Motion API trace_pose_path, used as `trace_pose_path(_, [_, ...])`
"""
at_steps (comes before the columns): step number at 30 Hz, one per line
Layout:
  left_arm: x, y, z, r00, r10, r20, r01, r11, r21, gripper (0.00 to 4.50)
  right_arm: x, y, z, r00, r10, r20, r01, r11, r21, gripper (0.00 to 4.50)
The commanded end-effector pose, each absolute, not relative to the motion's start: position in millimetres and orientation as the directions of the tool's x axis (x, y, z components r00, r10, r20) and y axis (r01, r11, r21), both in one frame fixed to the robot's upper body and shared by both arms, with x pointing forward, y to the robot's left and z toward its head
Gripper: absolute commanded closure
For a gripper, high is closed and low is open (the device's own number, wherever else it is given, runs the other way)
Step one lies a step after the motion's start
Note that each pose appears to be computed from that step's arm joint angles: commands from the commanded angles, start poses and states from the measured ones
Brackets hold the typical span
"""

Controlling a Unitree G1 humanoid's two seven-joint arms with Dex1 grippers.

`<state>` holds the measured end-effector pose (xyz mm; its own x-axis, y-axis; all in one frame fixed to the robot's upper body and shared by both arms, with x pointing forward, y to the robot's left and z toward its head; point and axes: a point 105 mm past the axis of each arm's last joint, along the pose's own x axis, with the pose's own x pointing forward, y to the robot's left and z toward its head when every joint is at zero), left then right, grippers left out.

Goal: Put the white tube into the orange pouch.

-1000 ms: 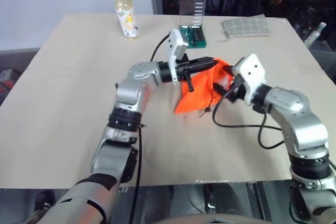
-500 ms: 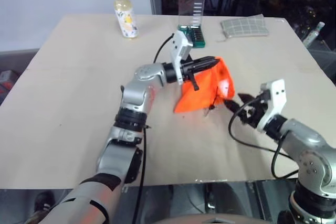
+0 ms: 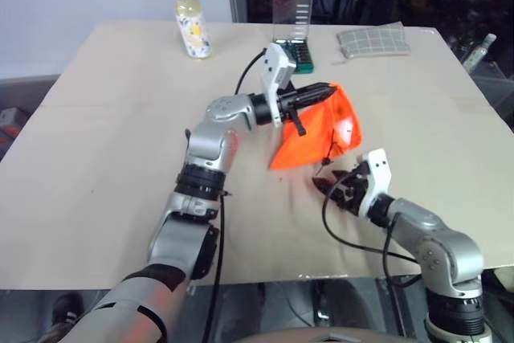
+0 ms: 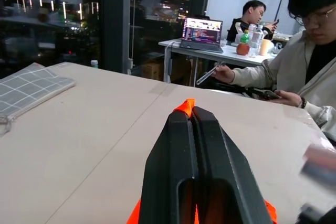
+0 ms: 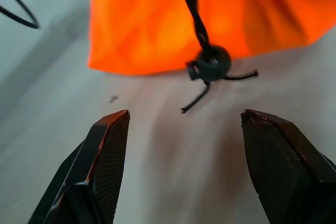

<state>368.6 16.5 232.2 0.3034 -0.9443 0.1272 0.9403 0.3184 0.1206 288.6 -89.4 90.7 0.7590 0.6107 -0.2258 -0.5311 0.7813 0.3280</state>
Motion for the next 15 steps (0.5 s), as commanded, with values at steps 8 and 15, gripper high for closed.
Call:
trace_pose_path(8, [362.7, 13.7, 254.8, 0.277, -0.943, 0.183, 0.934, 0.309, 0.177, 4.5, 310.4, -85.7, 94.8, 0.823, 0.553, -0.133, -0.486, 0.806, 0.338, 1.32])
trace_pose_path(15, [363.3, 13.3, 255.9, 0.28, -0.942, 0.187, 0.934, 0.312, 0.176, 4.5, 308.5, -83.0, 92.8, 0.806, 0.573, -0.147, -0.509, 0.798, 0.323, 4.13])
